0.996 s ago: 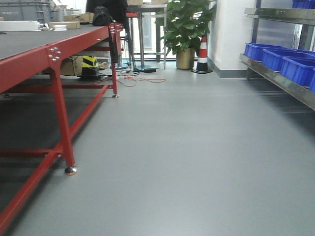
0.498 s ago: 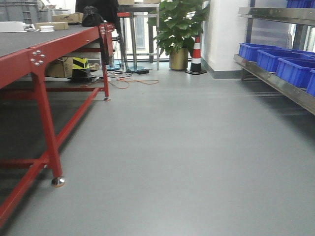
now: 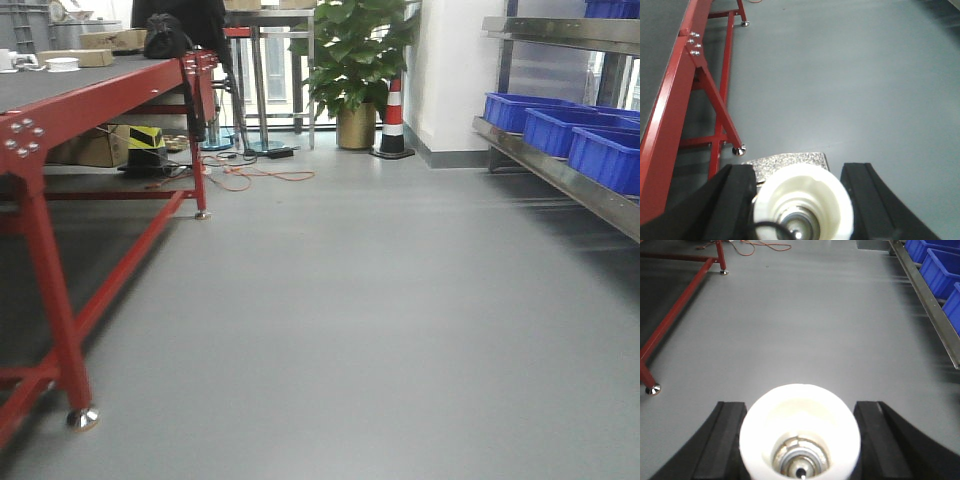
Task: Place valve from conveyor to right shelf box
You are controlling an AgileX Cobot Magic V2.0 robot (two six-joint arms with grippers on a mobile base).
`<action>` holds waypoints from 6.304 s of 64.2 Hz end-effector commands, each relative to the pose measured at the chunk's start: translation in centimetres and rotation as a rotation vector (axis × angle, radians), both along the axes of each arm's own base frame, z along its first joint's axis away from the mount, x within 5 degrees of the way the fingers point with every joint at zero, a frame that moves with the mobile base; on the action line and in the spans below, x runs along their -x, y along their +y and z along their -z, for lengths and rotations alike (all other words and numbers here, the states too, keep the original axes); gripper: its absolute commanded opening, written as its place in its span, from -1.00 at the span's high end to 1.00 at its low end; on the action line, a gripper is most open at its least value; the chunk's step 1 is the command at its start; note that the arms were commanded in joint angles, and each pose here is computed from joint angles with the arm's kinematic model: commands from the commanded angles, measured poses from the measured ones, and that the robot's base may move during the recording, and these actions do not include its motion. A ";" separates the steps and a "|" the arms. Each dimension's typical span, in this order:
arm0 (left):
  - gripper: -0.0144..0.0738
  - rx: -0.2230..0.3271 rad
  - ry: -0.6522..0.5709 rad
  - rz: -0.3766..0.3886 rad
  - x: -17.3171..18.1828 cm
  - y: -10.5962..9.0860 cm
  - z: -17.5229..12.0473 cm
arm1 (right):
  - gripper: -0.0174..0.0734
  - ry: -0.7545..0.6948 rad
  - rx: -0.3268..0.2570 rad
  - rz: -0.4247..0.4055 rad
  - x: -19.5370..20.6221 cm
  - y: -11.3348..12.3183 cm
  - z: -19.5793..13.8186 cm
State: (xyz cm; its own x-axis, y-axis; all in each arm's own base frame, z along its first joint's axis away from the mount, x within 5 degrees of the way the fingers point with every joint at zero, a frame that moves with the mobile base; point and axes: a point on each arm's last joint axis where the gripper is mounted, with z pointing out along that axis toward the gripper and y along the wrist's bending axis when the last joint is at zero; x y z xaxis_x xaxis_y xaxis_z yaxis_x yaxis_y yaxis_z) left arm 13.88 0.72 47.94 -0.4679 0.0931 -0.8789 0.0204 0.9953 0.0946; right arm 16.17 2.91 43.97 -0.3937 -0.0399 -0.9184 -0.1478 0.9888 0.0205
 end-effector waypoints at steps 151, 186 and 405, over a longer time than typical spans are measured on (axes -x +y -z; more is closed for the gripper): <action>0.92 0.007 -0.063 0.000 0.1 -0.1 -0.7 | 0.97 -0.122 -0.012 -0.003 0.1 0.0 -1.4; 0.92 0.007 -0.063 0.000 0.1 -0.1 -0.7 | 0.97 -0.122 -0.012 -0.003 0.1 0.0 -1.4; 0.92 0.008 -0.164 -0.002 -0.3 0.0 -1.5 | 0.97 -0.124 -0.012 -0.003 0.1 0.0 -1.4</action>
